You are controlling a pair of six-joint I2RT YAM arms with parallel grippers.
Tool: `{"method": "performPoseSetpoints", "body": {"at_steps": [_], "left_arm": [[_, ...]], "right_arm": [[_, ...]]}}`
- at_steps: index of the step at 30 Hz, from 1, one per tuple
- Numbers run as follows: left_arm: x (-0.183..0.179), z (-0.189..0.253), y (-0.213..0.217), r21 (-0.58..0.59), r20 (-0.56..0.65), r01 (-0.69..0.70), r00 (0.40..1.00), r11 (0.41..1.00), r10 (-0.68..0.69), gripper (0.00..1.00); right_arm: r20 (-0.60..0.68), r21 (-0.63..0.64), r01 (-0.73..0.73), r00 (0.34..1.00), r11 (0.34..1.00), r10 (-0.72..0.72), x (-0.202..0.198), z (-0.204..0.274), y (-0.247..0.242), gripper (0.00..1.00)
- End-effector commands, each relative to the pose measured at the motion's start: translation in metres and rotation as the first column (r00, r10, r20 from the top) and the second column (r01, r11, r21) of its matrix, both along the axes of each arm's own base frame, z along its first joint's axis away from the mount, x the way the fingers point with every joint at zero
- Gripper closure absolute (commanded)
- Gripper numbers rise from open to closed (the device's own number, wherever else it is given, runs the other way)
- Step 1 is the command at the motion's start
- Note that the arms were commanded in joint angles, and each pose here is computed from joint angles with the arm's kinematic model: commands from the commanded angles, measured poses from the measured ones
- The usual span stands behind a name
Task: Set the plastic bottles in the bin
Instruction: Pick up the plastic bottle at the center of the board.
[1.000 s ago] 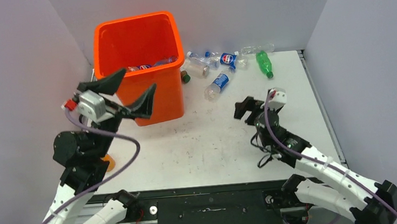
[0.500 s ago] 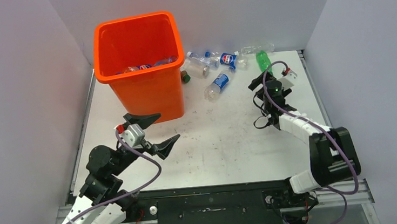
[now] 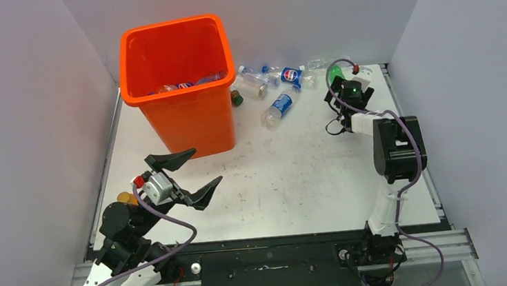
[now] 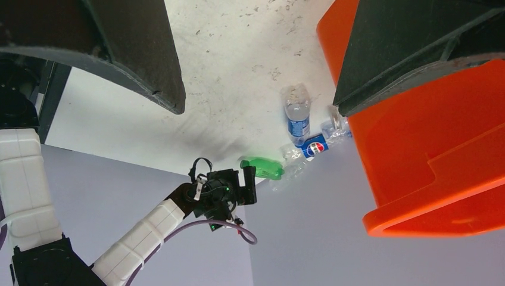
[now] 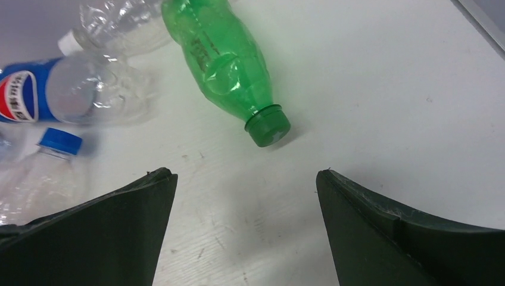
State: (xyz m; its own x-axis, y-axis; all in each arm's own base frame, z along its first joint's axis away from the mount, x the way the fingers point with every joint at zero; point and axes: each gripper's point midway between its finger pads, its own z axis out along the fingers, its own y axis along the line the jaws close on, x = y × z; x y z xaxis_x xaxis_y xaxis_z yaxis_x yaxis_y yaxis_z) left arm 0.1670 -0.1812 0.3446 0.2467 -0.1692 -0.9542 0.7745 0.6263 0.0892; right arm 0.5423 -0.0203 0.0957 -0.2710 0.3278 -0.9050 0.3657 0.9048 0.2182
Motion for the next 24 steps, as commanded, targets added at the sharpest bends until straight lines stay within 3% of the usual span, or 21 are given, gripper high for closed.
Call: {"method": "performPoseSetpoints", "body": {"at_steps": [1,18,24], "left_arm": [[0.003,0.009,0.007,-0.020,0.049,-0.044,0.998,0.999,0.045,0.04],[0.010,-0.001,-0.002,0.000,0.009,-0.026,1.000,1.000,0.026,0.04],[0.011,-0.002,-0.004,0.002,0.001,-0.015,1.000,1.000,0.015,0.04]], "right_arm": [[0.020,-0.090,-0.093,0.995,0.992,0.095,0.024,0.010,-0.007,0.10],[-0.115,-0.181,-0.184,0.980,0.966,0.166,0.077,-0.030,-0.023,0.10],[-0.157,-0.178,-0.213,0.970,0.961,0.186,0.089,-0.041,-0.020,0.03]]}}
